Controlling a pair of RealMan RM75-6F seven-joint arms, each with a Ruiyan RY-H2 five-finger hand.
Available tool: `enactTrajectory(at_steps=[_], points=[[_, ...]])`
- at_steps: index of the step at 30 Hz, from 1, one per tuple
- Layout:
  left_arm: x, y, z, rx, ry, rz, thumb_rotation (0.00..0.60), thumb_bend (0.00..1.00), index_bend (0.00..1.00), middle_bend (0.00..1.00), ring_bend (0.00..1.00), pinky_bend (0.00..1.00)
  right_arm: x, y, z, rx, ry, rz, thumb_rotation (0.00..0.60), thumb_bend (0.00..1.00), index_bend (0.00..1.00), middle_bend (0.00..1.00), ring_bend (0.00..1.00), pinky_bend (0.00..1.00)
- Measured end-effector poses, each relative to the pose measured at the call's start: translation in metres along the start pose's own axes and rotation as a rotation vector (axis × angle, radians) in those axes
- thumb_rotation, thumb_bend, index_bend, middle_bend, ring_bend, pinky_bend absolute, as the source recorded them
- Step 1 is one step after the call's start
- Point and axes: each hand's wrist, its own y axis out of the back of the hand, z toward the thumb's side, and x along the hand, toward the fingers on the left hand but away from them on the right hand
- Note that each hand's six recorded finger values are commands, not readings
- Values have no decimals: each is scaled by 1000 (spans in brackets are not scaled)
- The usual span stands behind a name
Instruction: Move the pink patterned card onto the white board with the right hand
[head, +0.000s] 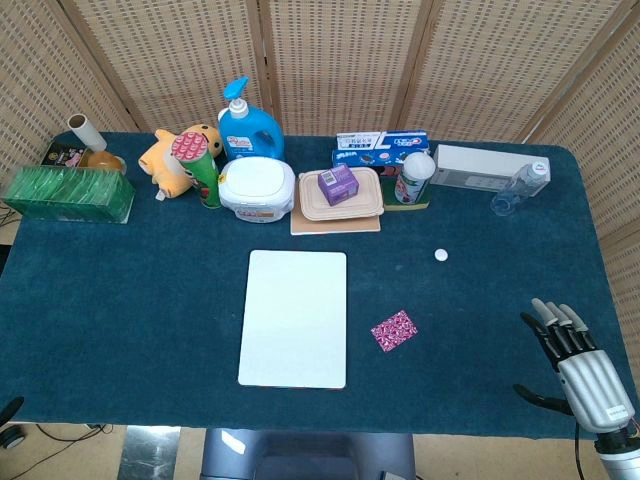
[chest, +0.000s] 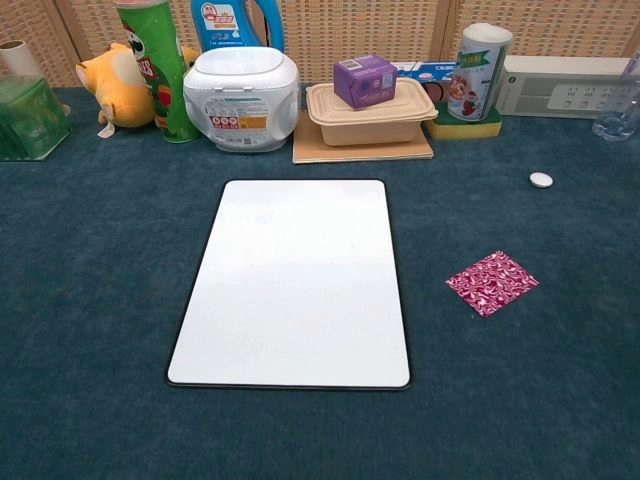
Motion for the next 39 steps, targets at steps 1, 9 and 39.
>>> enactTrajectory(at_steps=[1,9,39], points=[[0,0,0,0,0,-1,600,49,0,0,0,24,0,-1,0,2,0,3,524,0,46,0,0,0],[1,0,-2,0,7,1,600,48,0,0,0,24,-10,-12,4,13,17,49,522,0,53,0,0,0],[8,-7,-1,14,14,-33,600,48,0,0,0,24,-150,-93,105,0,285,486,600,213,267,0,0,0]])
